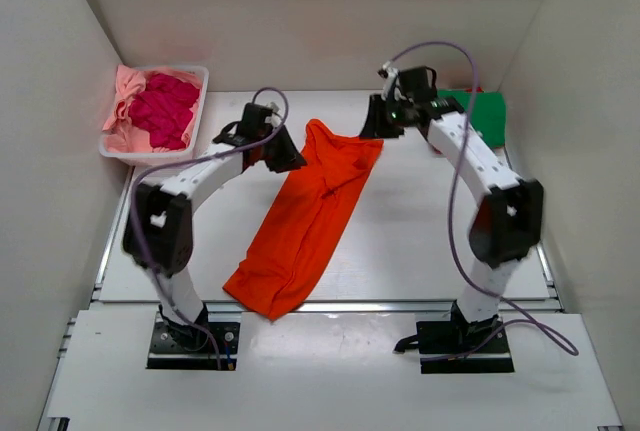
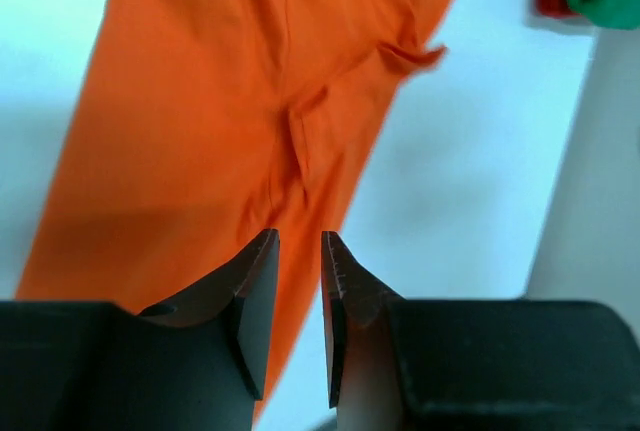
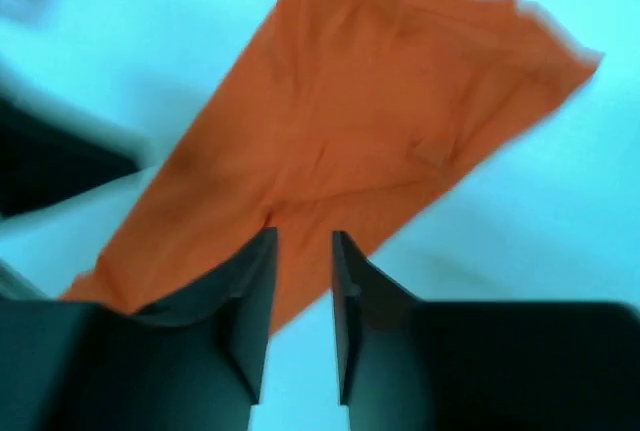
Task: Fold and stack the t-shirts
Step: Rotate the tshirt 90 degrees, then grab the bottom of the folded rectangular tshirt with both arms, then fold the folded rectangular tshirt in 1/3 of the way
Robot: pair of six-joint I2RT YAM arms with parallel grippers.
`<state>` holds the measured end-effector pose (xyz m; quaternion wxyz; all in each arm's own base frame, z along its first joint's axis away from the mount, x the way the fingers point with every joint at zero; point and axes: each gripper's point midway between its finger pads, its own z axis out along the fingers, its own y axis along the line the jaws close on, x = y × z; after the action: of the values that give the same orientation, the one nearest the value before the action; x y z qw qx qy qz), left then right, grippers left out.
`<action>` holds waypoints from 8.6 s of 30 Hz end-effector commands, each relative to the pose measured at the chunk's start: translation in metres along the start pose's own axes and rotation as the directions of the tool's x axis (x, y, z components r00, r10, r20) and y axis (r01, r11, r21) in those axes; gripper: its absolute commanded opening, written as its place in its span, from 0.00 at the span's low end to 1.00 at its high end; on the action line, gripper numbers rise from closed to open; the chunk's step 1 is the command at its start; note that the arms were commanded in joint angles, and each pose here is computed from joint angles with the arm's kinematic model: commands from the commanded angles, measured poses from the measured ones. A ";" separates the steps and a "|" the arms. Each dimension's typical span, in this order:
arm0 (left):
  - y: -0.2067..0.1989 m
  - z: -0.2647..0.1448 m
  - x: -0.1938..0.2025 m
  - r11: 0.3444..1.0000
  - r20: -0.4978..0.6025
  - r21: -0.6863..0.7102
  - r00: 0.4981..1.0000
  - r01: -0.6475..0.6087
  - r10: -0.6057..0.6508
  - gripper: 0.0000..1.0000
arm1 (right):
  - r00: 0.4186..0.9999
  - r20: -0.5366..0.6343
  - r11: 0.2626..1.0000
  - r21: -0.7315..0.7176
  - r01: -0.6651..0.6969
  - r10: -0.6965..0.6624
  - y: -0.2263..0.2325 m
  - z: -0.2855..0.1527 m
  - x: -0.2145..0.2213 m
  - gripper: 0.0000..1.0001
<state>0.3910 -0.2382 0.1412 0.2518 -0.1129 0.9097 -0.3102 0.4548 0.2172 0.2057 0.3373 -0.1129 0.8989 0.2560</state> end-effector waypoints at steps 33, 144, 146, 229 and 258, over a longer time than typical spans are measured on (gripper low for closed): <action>0.063 0.164 -0.084 0.983 -0.035 -0.185 0.999 -0.008 0.001 0.36 | 0.874 -0.471 0.983 -0.179 0.035 -0.117 0.063 0.012 0.281 0.00; 0.038 -0.039 0.245 0.998 -0.318 -0.033 0.947 -0.049 0.036 0.57 | 0.824 -0.252 0.862 0.139 -0.487 0.507 0.024 -0.047 0.347 0.53; 0.038 -0.039 0.251 0.998 -0.335 -0.032 0.942 -0.051 0.037 0.50 | 0.828 -0.261 0.868 0.134 -0.479 0.497 0.025 -0.047 0.348 0.52; 0.103 -0.091 0.280 0.980 -0.411 -0.170 0.911 -0.108 0.029 0.20 | 0.838 -0.447 0.923 -0.065 -0.378 0.312 0.059 -0.075 0.368 0.00; 0.040 -0.005 -0.003 0.972 0.026 -0.210 0.995 0.104 -0.100 0.27 | 0.897 -0.358 0.948 -0.087 -0.307 0.258 -0.006 -0.015 0.125 0.00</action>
<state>0.3675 -0.2134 0.1053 0.1998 -0.1804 0.9362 -0.2259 0.3400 0.1980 0.1242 0.1189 -0.0321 0.9344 0.3343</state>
